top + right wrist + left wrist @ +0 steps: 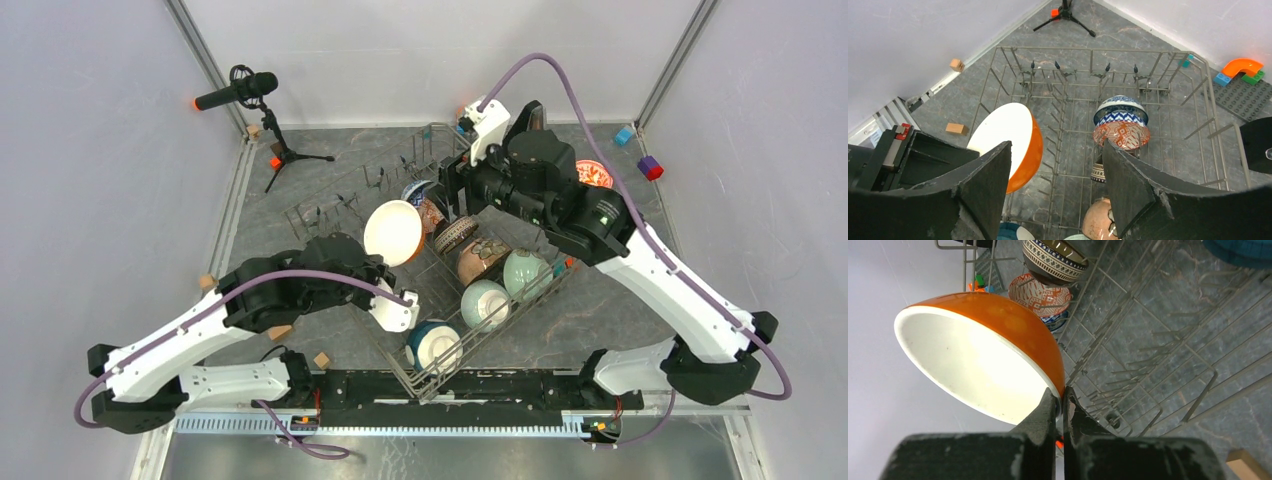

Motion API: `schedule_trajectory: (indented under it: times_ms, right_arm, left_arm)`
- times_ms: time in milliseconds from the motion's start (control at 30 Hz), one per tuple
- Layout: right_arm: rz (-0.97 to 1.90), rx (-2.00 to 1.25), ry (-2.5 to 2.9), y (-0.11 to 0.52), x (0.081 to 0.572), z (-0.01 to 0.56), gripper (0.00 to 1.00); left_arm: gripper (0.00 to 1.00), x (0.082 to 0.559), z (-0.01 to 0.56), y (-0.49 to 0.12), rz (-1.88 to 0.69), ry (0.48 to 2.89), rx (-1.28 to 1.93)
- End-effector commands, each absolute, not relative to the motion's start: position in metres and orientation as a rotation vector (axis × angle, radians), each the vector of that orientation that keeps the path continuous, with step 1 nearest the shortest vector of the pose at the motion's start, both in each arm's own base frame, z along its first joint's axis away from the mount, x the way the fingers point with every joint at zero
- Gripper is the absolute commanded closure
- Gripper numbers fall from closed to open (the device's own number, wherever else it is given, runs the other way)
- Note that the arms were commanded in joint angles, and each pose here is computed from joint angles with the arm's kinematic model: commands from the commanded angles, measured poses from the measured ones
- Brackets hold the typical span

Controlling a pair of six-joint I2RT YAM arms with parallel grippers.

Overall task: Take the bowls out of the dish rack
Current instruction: Place the bowl at the center of the board.

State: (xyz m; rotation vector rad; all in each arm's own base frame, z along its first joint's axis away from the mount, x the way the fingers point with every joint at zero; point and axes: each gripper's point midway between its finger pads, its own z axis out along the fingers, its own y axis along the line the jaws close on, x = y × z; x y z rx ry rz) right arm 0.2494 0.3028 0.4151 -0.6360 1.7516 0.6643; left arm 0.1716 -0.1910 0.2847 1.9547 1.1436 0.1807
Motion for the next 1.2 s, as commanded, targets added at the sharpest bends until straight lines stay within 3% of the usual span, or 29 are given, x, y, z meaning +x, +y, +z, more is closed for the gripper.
schedule_trajectory:
  times_ms: [0, 600, 1167]
  right_arm:
    - [0.672, -0.695, 1.753, 0.313, 0.250, 0.411, 0.29]
    - [0.582, -0.908, 1.901, 0.353, 0.235, 0.338, 0.43]
    - [0.497, -0.847, 1.947, 0.356, 0.247, 0.312, 0.53]
  left_arm:
    - [0.98, 0.182, 0.293, -0.185, 0.347, 1.030, 2.013]
    - [0.98, 0.186, 0.274, -0.173, 0.603, 0.916, 2.197]
    - [0.98, 0.182, 0.283, -0.180, 0.616, 0.901, 2.192]
